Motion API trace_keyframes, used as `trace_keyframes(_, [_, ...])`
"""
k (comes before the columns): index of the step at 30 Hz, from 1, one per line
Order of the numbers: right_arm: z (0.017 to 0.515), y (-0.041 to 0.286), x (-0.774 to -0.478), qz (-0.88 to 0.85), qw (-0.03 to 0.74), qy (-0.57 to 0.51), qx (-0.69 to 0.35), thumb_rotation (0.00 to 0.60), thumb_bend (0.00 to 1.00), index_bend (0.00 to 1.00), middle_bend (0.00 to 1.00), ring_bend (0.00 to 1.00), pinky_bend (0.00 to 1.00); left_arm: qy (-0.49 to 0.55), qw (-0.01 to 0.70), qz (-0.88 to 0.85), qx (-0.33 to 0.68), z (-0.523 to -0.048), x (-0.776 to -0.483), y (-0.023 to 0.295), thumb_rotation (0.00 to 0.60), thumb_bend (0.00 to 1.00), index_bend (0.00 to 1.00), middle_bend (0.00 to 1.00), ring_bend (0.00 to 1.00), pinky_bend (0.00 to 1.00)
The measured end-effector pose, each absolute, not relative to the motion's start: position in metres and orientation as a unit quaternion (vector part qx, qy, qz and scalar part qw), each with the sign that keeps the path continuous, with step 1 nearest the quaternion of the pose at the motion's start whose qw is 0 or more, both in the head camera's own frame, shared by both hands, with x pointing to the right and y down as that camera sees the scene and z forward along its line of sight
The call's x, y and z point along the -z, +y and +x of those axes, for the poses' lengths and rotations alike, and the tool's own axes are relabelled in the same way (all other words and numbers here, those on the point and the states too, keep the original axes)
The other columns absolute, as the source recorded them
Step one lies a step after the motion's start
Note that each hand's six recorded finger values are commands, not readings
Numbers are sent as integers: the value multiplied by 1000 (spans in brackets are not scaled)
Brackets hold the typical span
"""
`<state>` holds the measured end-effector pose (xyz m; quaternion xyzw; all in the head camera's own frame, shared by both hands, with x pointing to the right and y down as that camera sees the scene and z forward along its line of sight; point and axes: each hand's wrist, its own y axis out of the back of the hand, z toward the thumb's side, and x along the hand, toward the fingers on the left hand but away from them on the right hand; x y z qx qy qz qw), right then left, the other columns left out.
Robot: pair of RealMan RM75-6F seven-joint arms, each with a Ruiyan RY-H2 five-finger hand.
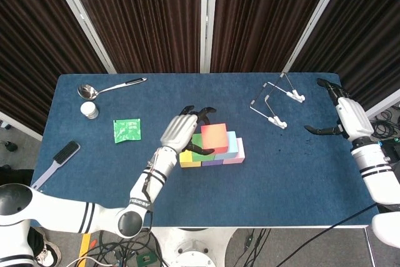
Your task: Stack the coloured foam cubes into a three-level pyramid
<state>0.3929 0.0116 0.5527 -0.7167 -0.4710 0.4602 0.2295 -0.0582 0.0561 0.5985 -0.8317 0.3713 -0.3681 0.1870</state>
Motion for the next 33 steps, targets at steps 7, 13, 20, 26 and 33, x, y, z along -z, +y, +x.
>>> trace_keyframes(7, [394, 13, -555, -717, 226, -472, -461, 600, 38, 0, 80, 0, 0, 347, 200, -842, 361, -56, -599, 60, 600, 227, 186, 669, 251, 72])
trace_keyframes(13, [397, 13, -556, -716, 224, -472, -464, 600, 38, 0, 80, 0, 0, 345, 206, -844, 356, -57, -600, 58, 600, 230, 186, 667, 251, 72])
trace_keyframes(20, [398, 13, -560, -716, 220, -471, -466, 600, 38, 0, 80, 0, 0, 353, 200, -842, 355, -61, -598, 53, 600, 230, 185, 667, 252, 72])
trace_keyframes(26, [396, 13, -563, -718, 219, -469, -466, 600, 38, 0, 79, 0, 0, 356, 197, -841, 358, -64, -602, 49, 600, 230, 180, 665, 252, 72])
trace_keyframes(33, [396, 12, -564, -718, 219, -468, -466, 600, 38, 0, 80, 0, 0, 356, 190, -842, 357, -65, -603, 47, 600, 230, 177, 665, 251, 72])
